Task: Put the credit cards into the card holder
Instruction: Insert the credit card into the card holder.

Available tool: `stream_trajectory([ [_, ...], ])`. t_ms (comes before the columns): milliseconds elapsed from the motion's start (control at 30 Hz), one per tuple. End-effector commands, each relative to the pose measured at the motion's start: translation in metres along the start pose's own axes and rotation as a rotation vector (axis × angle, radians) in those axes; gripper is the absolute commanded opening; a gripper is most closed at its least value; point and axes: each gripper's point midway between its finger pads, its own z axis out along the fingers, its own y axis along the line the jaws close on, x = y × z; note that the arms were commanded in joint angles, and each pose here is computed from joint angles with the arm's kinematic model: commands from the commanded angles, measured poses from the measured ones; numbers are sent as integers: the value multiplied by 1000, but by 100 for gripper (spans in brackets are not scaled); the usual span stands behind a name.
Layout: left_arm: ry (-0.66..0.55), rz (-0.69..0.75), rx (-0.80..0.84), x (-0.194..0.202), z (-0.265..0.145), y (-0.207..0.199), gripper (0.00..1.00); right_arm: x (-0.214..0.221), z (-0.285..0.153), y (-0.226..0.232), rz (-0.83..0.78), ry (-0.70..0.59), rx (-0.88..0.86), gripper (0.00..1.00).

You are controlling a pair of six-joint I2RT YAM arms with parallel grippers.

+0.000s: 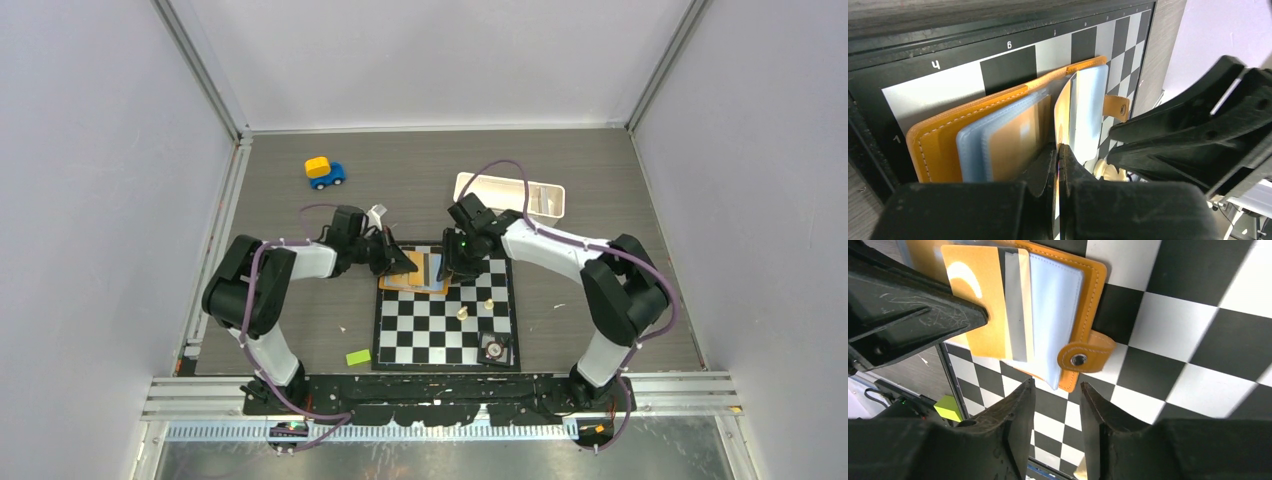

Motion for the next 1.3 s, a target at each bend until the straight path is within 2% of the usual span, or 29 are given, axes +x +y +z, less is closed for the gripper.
stream_trajectory([
  [0, 3, 26, -132, 7, -2, 24, 0, -26, -39, 5, -83, -135, 47, 46],
  [167, 15, 28, -122, 7, -2, 21, 0, -29, -34, -4, -113, -131, 99, 53],
  [433, 29, 18, -125, 11, -4, 21, 0, -37, -16, -10, -119, -134, 137, 57],
  [567, 33, 15, -124, 13, -5, 20, 0, -37, -8, -16, -119, -126, 159, 51],
  [633, 35, 13, -125, 13, -6, 20, 0, -39, -6, -21, -120, -140, 185, 45],
  [767, 47, 5, -121, 16, -7, 18, 0, -43, -5, -27, -119, -157, 218, 24],
  [833, 50, 3, -117, 17, -8, 18, 0, -43, -3, -28, -116, -152, 224, 17],
  [1167, 73, -3, -74, 21, 4, 13, 0, -42, 2, -27, -99, -147, 216, 1],
  [1267, 78, 2, -71, 23, 10, 11, 0, -42, 3, -26, -92, -152, 207, 1],
])
